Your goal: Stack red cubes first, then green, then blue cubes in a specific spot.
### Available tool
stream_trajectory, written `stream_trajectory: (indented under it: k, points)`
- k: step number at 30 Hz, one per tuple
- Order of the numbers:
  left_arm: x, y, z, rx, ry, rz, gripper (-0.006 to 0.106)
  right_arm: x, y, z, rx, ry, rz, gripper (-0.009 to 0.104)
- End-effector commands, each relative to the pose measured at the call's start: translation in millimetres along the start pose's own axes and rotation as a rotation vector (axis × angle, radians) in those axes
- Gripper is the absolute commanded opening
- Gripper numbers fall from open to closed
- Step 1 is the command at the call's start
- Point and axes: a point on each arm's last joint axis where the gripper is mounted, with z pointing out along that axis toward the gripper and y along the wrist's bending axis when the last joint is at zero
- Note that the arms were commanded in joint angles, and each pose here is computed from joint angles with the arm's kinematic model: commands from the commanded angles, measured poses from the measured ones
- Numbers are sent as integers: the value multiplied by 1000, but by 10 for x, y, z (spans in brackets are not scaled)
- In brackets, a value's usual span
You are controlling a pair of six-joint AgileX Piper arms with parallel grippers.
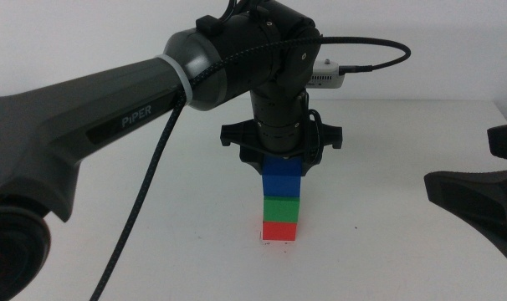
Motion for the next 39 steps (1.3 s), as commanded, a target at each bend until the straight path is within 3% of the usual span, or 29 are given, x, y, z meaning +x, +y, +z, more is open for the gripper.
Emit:
stream_trajectory:
  k: [1,8,11,13,18,22,27,32,39]
  points:
    - [-12,-3,-26,11,-2,-17,1,-4,-1,-9,-1,-13,-8,93]
    - [0,-19,-26,29,11,-29,23,-4,-1,-9,-1,-13,-8,93]
    - [1,-20,-26,30,13,-30,41,-4,-1,-9,-1,-13,-8,93]
    - [-6,-11,-26,20,4,-18,65,-4,-1,-9,-1,-13,-8,93]
    - [-13,-6,-30,14,-2,-15,94,-4,-1,-9,-1,-13,-8,93]
    - [-62,-14,-263,49,-62,23,94,-4,-1,-9,-1,-13,-8,93]
    - [-5,179,-1201,106,-285,120,94,-4,-1,-9,-1,-13,-8,93]
    - [215,673,-1946,-23,-505,275,94,-4,-1,-9,-1,-13,-8,93]
    - [759,1621,-2075,-143,-469,190,94,-4,-1,-9,-1,-13,-8,93]
